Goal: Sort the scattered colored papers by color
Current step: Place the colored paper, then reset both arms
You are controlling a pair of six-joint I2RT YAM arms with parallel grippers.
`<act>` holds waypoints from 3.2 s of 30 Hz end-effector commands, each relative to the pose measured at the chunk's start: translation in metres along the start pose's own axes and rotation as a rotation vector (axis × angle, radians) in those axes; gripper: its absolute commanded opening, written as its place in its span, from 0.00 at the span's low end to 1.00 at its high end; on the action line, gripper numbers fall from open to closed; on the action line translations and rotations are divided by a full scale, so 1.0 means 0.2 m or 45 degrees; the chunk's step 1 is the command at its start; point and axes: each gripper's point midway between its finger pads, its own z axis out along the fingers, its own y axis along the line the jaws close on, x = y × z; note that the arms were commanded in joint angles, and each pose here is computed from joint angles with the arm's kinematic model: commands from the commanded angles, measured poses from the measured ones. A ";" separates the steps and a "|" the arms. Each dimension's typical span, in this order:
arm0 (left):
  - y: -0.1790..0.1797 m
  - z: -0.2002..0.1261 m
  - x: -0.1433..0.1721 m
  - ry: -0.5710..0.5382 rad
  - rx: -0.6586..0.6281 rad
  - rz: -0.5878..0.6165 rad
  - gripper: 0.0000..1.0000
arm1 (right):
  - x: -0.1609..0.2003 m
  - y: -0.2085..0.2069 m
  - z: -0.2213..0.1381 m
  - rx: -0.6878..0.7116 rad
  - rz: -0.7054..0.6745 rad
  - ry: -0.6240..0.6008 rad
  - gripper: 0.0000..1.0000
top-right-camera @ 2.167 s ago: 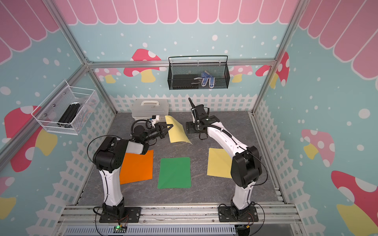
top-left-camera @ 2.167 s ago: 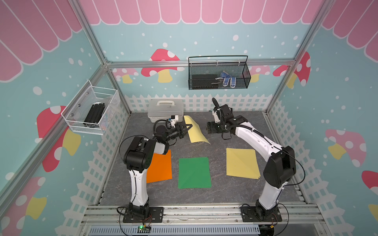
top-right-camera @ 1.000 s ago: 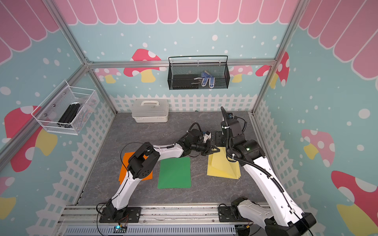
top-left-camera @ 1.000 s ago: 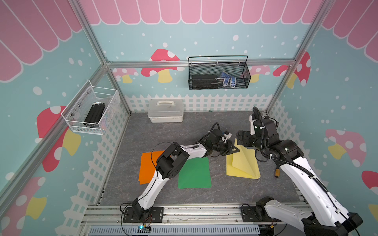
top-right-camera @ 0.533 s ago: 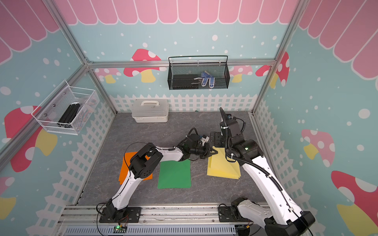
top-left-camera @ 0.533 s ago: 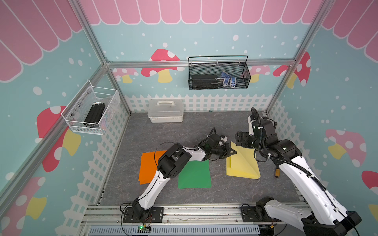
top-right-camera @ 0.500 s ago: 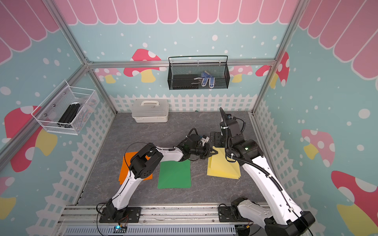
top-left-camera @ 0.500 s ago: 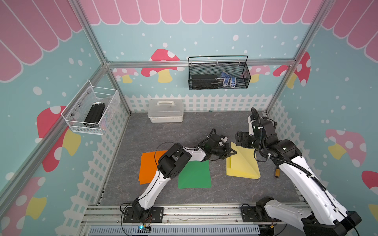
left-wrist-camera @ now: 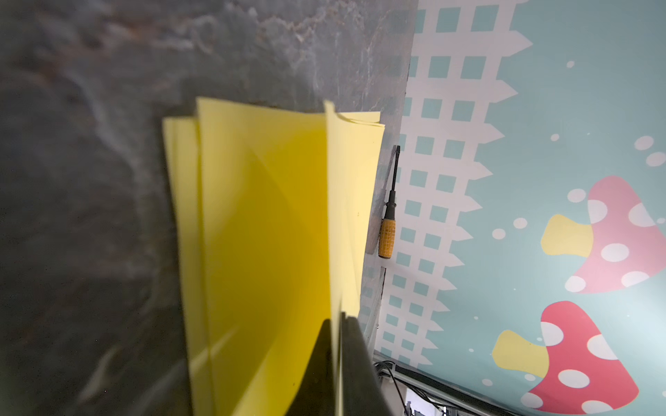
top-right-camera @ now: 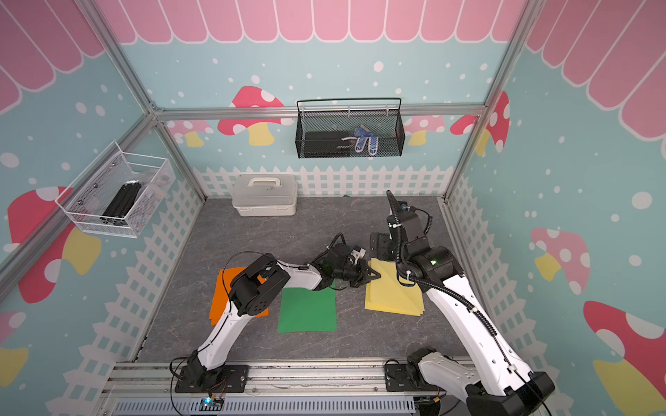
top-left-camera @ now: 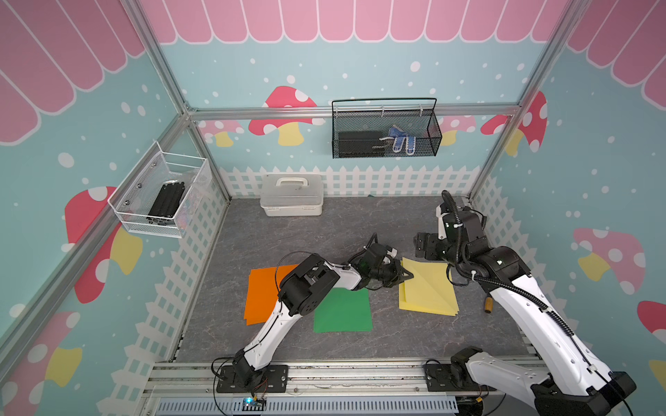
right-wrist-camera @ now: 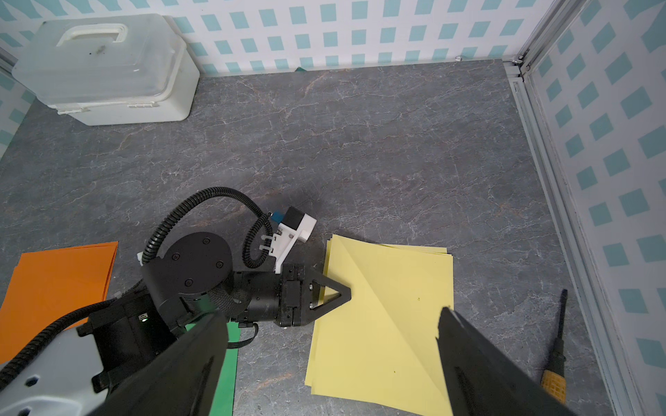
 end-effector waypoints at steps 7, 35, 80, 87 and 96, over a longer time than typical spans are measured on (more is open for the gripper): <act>0.01 -0.07 0.01 -0.029 -0.090 0.036 0.51 | 0.02 0.01 0.02 -0.012 0.036 0.015 0.94; -0.01 -1.84 -0.47 -0.751 -1.360 0.521 0.99 | 0.19 -0.07 0.42 0.164 -0.136 0.103 0.99; 0.55 -2.63 -0.52 -1.565 -1.376 0.889 0.99 | 0.42 -0.67 0.92 0.270 -0.203 -0.469 0.99; 0.55 -2.63 -0.52 -1.560 -1.378 0.884 0.99 | 0.42 -0.67 0.92 0.268 -0.204 -0.481 0.99; 0.55 -2.62 -0.52 -1.558 -1.376 0.886 0.99 | 0.42 -0.67 0.94 0.257 -0.204 -0.466 0.99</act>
